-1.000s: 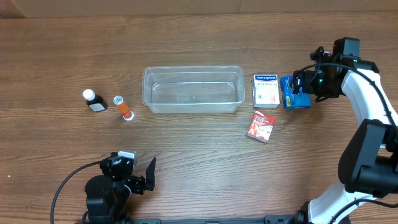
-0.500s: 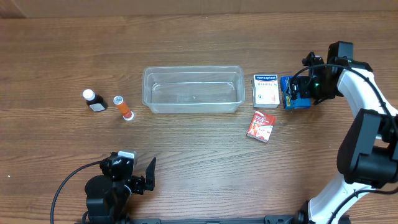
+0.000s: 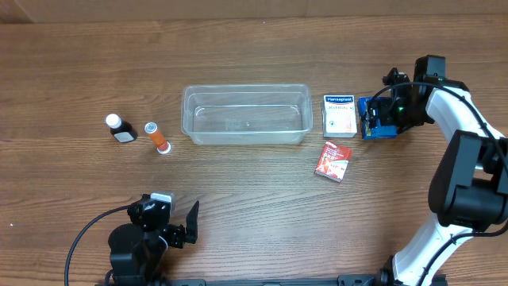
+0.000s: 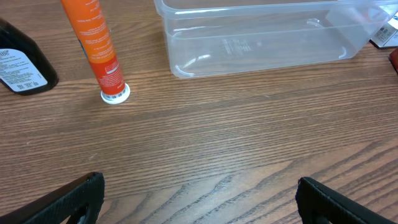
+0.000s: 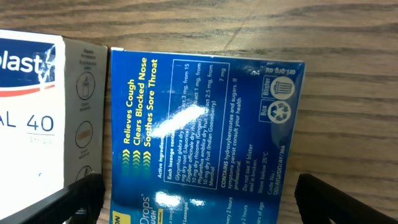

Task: Pack container
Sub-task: 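Reach the right gripper to the blue lozenge box and grasp it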

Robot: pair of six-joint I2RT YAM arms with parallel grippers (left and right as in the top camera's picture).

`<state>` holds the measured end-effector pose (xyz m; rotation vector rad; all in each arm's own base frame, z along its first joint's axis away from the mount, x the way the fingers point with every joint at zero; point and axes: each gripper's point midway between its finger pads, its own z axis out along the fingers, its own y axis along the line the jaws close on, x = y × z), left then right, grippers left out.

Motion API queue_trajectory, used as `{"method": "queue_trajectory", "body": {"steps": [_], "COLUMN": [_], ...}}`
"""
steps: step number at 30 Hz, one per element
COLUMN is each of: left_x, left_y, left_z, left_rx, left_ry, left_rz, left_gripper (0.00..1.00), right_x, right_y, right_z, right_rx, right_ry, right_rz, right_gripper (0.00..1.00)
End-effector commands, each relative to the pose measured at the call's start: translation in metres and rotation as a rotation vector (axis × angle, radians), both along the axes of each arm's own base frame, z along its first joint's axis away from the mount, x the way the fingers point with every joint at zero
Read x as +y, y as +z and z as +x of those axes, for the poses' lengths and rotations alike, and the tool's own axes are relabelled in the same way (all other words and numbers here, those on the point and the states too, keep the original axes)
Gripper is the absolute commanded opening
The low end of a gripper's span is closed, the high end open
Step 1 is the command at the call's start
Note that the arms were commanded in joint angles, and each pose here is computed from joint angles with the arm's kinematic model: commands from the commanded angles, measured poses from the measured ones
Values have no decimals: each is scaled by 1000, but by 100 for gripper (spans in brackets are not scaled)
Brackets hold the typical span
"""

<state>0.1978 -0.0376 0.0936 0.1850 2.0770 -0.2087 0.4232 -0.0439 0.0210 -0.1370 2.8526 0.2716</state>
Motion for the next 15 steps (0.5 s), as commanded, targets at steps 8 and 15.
{"method": "queue_trajectory", "body": {"steps": [8,15], "left_x": [-1,-1], "left_y": [0,0], "left_z": [0,0], "left_rx": [-9,-9], "left_ry": [-13,-13], "left_rz": [9,9], "left_gripper": [100,100], "right_x": [-8,-14], "right_y": [-21,-21], "right_z": [2,3], "right_rx": [51,51], "right_ry": [-50,-72], "right_rz": [-87,-117], "right_gripper": [95,67]}}
